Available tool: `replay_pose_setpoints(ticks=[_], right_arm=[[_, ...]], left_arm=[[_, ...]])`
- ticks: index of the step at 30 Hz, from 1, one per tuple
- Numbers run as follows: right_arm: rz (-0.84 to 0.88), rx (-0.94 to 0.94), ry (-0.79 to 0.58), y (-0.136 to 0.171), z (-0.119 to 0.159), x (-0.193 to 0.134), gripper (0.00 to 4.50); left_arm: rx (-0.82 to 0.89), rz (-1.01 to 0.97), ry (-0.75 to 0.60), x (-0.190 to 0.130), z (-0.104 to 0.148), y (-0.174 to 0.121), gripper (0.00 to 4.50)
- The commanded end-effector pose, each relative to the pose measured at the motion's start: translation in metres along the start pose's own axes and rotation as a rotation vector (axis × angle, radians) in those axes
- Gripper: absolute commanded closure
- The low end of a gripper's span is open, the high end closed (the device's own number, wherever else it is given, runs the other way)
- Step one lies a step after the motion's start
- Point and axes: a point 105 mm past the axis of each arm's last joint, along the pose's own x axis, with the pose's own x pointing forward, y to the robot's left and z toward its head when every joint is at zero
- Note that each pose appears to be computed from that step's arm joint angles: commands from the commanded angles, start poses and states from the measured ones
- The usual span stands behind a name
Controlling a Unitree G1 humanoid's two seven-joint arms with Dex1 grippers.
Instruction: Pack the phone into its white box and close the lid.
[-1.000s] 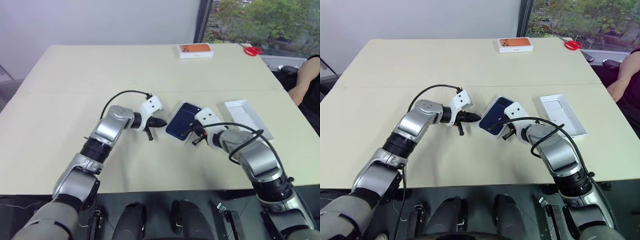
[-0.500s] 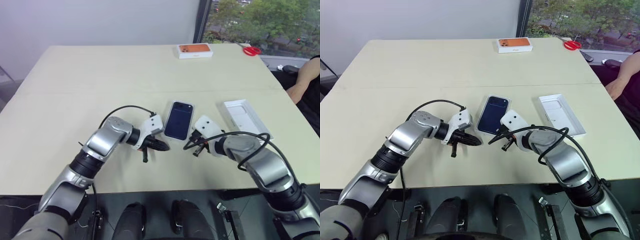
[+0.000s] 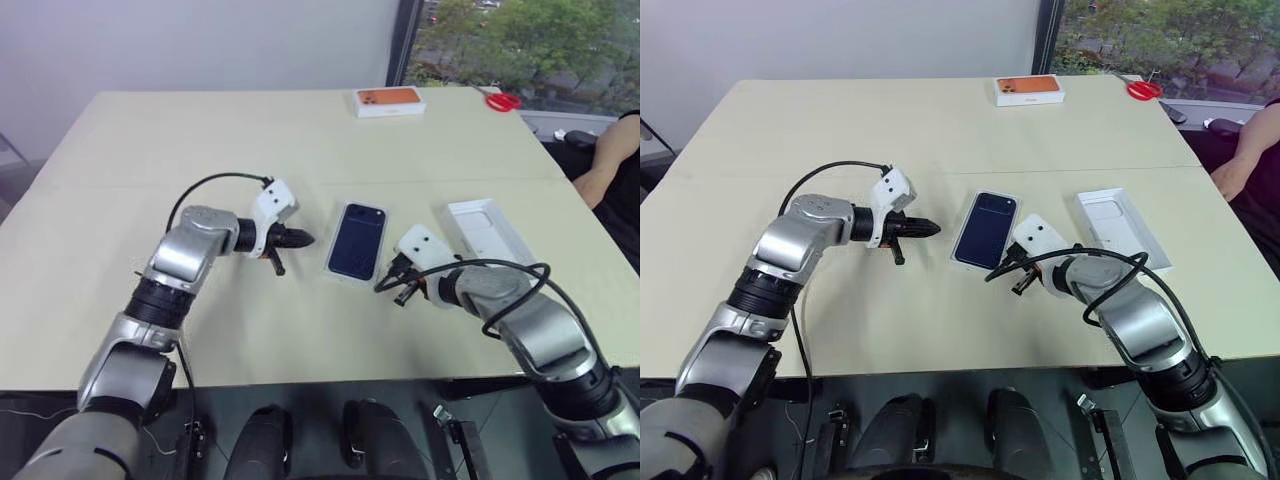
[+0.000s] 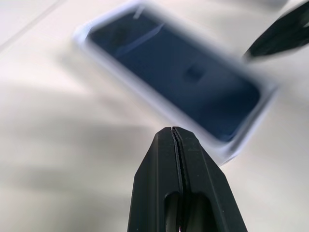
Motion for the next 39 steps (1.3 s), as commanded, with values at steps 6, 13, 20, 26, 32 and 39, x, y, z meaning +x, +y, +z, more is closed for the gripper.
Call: replay_pose_setpoints(ticks=[6, 13, 20, 26, 32, 39], right_arm=[[-0.074, 0.056, -0.031, -0.01, 0.011, 0.006, 4.5], [-0.033, 0.049, -0.035, 0.001, 0.012, 0.005, 4.5], [0.053, -0.003, -0.039, 0.014, 0.01, -0.004, 4.5], [0.098, -0.038, -0.032, 0.021, 0.008, -0.01, 4.5], [0.108, -0.046, -0.026, 0.021, 0.007, -0.011, 4.5], [0.099, -0.048, -0.017, 0.019, 0.004, -0.013, 4.5]], left_arm=[[0.08, -0.078, 0.029, 0.035, -0.001, -0.029, 4.47], [0.07, -0.214, -0.009, 0.038, 0.005, -0.058, 4.47], [0.065, -0.294, -0.016, 0.032, 0.004, -0.077, 4.47], [0.055, -0.32, -0.009, 0.025, 0.002, -0.082, 4.47], [0.054, -0.322, 0.001, 0.025, 0.0, -0.083, 4.47], [0.054, -0.327, 0.002, 0.024, -0.001, -0.083, 4.47]])
